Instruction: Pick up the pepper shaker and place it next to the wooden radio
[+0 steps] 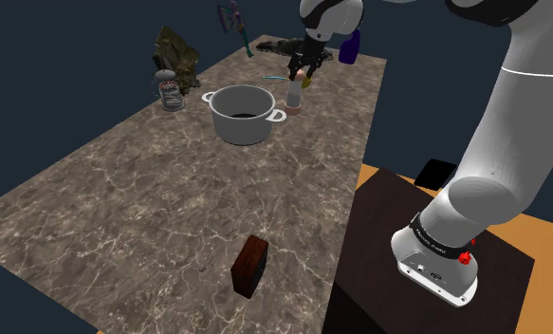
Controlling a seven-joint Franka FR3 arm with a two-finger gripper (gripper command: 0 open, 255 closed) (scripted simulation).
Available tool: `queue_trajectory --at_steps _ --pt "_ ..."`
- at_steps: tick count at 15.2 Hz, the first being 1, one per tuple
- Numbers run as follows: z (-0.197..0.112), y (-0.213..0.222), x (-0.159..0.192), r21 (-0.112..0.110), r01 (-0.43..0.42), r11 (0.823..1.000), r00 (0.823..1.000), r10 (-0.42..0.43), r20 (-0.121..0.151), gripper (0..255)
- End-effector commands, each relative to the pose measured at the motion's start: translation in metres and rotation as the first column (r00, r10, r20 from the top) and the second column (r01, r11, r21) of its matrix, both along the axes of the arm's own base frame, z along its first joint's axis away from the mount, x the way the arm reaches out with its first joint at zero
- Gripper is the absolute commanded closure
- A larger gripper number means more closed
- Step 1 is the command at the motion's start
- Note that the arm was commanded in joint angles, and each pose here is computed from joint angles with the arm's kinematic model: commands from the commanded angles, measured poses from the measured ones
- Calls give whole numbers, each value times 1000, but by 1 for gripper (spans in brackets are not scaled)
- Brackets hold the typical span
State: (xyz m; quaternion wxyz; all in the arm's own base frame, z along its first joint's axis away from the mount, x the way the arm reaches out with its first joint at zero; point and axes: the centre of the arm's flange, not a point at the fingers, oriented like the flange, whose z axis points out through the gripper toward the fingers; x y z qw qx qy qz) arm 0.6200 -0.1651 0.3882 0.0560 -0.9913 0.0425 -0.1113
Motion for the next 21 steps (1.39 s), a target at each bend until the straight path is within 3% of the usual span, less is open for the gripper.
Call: queue_trajectory --at_steps 1,3,4,13,21 --pt "0 0 0 0 0 1000 1000 0 0 0" --pt "0 0 0 0 0 1000 1000 0 0 0" --pt "0 0 0 0 0 1000 1000 0 0 255" --pt "0 0 0 0 0 1000 1000 0 0 255" --pt "42 0 0 0 0 1000 1000 0 0 255"
